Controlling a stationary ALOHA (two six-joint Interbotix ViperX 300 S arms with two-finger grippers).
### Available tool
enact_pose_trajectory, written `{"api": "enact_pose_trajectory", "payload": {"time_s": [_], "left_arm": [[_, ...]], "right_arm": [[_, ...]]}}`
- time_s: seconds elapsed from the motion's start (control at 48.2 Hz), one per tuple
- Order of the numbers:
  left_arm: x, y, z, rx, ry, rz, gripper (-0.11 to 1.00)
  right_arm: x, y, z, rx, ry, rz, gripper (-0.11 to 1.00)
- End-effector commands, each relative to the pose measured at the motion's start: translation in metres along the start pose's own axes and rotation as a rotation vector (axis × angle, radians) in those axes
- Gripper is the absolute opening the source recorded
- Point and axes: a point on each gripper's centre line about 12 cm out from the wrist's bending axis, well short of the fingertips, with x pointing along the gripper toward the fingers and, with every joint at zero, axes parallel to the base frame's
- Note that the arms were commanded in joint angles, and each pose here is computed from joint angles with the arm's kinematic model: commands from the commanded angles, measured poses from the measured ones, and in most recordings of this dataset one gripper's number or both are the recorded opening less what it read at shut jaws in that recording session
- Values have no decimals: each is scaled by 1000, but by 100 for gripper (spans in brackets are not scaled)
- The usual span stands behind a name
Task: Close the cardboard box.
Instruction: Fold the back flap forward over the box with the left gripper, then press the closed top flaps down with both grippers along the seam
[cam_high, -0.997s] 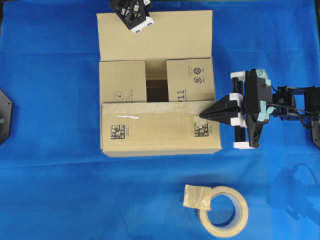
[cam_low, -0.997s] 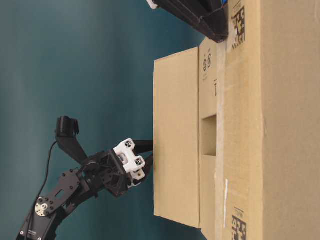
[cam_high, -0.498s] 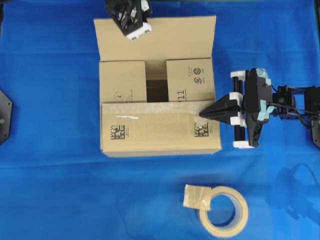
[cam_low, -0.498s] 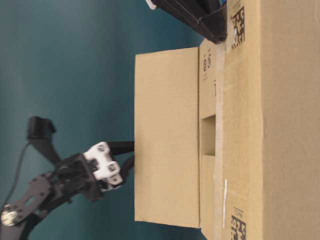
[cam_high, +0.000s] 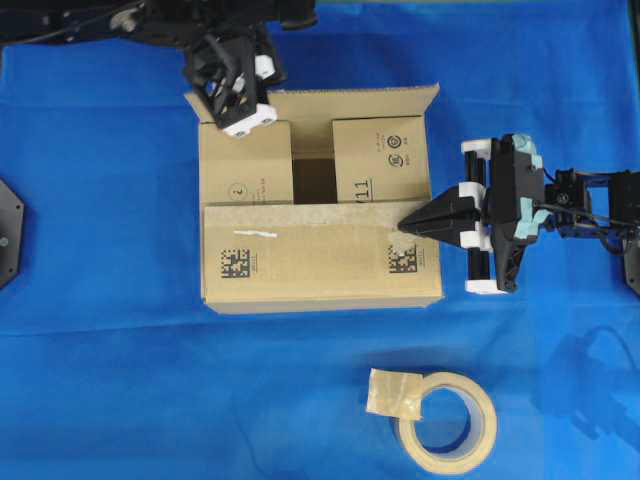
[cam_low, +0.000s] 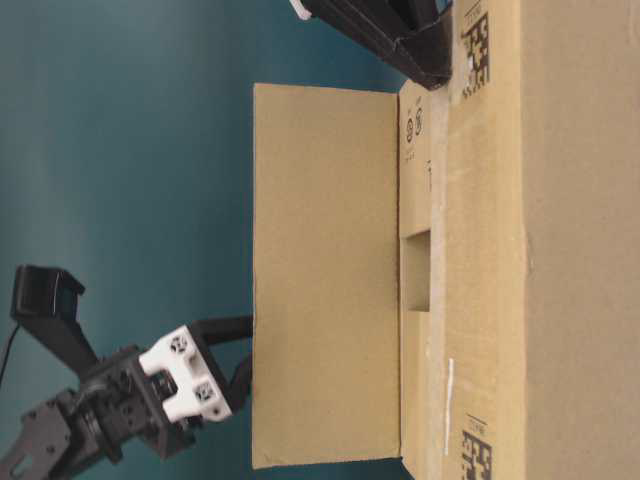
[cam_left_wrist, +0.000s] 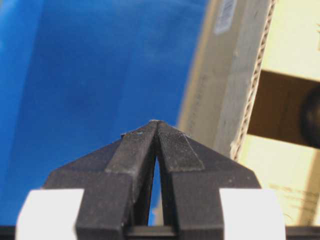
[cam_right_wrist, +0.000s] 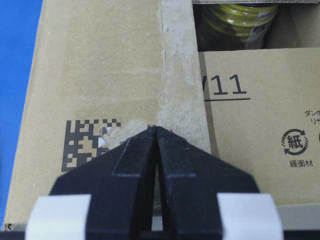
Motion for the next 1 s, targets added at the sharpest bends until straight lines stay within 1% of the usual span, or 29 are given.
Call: {"api": "enact_pose_trajectory", "payload": {"time_s": [0.0, 0.042, 0.228, 0.311, 0.602, 0.706, 0.872, 0.976], "left_arm": [[-15, -11, 3, -3, -60, -15, 0], [-17, -17, -1, -8, -68, -24, 0], [-20, -43, -13, 1, -122, -68, 0], [-20, -51, -23, -7, -141, -84, 0], [-7, -61, -54, -81, -174, -110, 0], [-1, -66, -64, -94, -186, -121, 0], [6, -71, -79, -100, -200, -136, 0], [10, -73, -88, -115, -203, -142, 0]], "right_arm": [[0, -1, 10, 2, -34, -2, 0], [0, -1, 10, 2, -34, -2, 0], [0, 0, 11, 2, -36, -2, 0], [0, 0, 11, 1, -39, -1, 0], [-1, -2, 13, 5, -46, -7, 0], [0, -3, 15, 4, -51, -9, 0], [0, -8, 17, 10, -58, -22, 0], [0, -11, 19, 13, -67, -31, 0]]}}
